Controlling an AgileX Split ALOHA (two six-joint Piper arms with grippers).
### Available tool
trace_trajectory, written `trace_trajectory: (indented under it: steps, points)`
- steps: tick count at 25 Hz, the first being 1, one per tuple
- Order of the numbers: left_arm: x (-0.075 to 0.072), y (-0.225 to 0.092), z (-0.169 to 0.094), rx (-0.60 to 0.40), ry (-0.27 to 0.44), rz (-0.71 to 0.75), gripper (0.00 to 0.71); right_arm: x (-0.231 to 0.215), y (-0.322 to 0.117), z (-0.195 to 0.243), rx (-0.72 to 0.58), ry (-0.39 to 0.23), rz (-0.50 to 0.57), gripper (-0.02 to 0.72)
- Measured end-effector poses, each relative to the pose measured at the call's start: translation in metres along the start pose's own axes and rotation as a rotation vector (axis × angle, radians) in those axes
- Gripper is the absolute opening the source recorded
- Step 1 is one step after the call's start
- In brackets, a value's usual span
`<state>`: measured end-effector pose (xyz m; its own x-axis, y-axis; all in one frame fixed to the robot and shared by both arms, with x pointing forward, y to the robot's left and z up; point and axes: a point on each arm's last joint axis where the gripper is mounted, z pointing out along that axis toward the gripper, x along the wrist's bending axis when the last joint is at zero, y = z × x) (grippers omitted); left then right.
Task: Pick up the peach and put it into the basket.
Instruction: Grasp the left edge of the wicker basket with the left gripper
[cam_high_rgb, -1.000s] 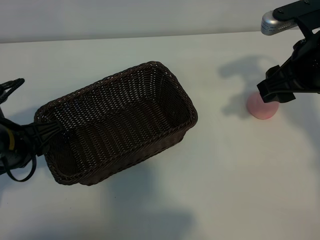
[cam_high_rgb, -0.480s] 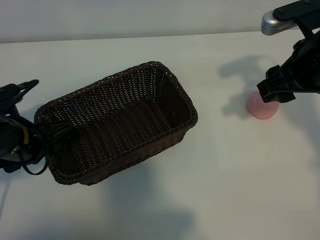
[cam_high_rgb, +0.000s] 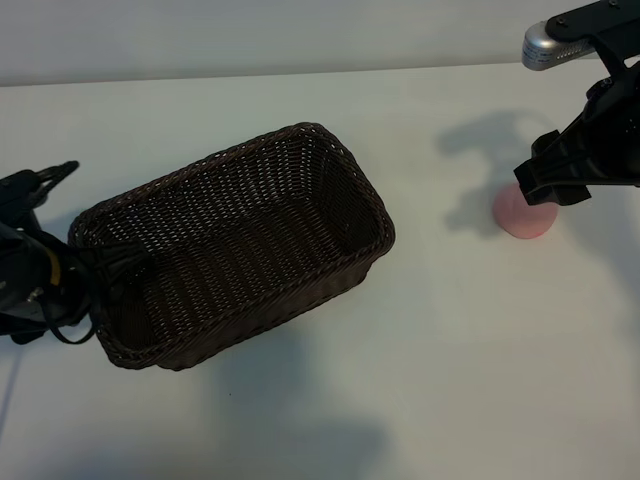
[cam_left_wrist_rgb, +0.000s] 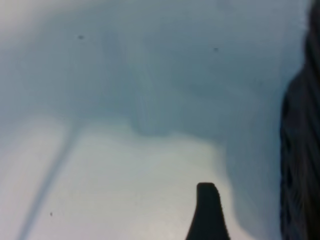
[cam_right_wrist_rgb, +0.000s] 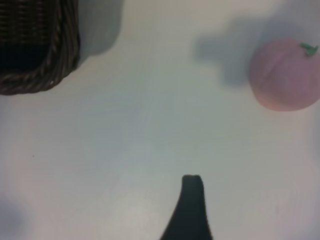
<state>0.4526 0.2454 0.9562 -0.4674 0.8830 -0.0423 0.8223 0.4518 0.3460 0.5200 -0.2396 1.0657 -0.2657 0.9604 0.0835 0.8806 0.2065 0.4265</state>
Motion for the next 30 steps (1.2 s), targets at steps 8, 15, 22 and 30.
trace_trajectory:
  steps: [8,15,22,30]
  points:
    - [0.004,0.009,0.003,0.001,-0.064,-0.021,0.541,0.000,0.000,0.000,0.000,0.001,0.001,0.595]
    - [0.002,0.011,0.015,0.021,-0.061,-0.001,0.536,0.000,0.000,0.000,0.000,0.002,0.001,0.595]
    - [-0.005,0.009,0.031,0.053,-0.086,-0.005,0.534,0.000,0.000,0.000,0.000,0.002,0.001,0.595]
    - [-0.007,0.008,0.035,0.063,-0.085,0.001,0.460,0.000,0.000,0.000,0.000,0.002,0.001,0.595]
